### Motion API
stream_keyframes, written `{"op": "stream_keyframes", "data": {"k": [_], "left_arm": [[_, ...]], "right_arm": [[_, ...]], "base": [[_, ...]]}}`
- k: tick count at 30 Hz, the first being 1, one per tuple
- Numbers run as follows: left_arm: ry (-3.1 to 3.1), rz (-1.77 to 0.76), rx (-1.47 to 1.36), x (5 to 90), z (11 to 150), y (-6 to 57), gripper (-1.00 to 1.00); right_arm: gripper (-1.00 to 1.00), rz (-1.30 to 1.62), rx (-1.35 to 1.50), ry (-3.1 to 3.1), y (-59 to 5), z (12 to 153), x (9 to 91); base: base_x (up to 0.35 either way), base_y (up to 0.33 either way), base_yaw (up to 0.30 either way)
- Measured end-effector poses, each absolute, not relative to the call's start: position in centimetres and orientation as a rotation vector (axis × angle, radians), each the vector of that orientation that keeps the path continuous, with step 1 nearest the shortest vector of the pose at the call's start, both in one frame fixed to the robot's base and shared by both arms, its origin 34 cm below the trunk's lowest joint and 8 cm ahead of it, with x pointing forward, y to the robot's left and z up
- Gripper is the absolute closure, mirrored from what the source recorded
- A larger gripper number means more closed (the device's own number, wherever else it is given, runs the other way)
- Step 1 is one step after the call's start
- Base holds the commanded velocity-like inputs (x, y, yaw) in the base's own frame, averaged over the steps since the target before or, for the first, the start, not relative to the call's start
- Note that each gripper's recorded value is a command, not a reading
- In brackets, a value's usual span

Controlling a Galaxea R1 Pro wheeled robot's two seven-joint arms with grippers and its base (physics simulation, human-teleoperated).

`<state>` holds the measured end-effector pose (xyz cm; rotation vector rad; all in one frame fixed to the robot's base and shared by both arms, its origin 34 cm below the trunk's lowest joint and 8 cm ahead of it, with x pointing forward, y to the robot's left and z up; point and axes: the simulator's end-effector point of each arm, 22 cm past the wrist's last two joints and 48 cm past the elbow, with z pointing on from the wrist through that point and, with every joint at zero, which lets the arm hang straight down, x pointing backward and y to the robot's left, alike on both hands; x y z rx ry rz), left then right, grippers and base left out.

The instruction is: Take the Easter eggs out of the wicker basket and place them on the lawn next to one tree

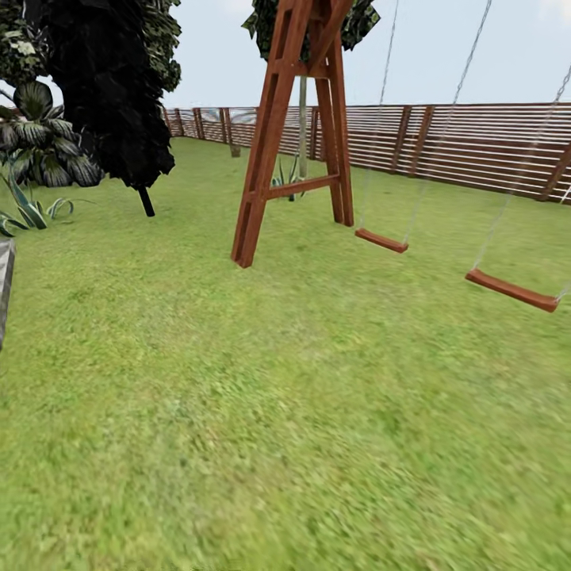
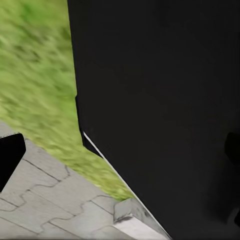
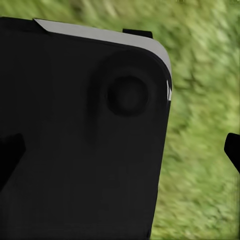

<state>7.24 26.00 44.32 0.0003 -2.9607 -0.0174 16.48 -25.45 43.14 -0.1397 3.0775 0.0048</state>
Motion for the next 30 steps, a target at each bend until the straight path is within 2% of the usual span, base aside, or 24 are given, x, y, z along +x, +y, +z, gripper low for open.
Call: {"op": "stream_keyframes", "data": {"k": [10, 30], "left_arm": [[-2.948, 0.004, 0.005, 6.75, 44.40, 24.90, -1.00], [-2.957, 0.002, 0.005, 7.09, 44.34, 25.00, -1.00]], "right_arm": [[-1.00, 0.007, -0.143, 3.090, -25.38, 43.11, 15.98], [-1.00, 0.003, -0.145, 3.081, -25.52, 43.13, 16.30]], "base": [[0.000, 0.000, 0.178], [0.000, 0.000, 0.258]]}}
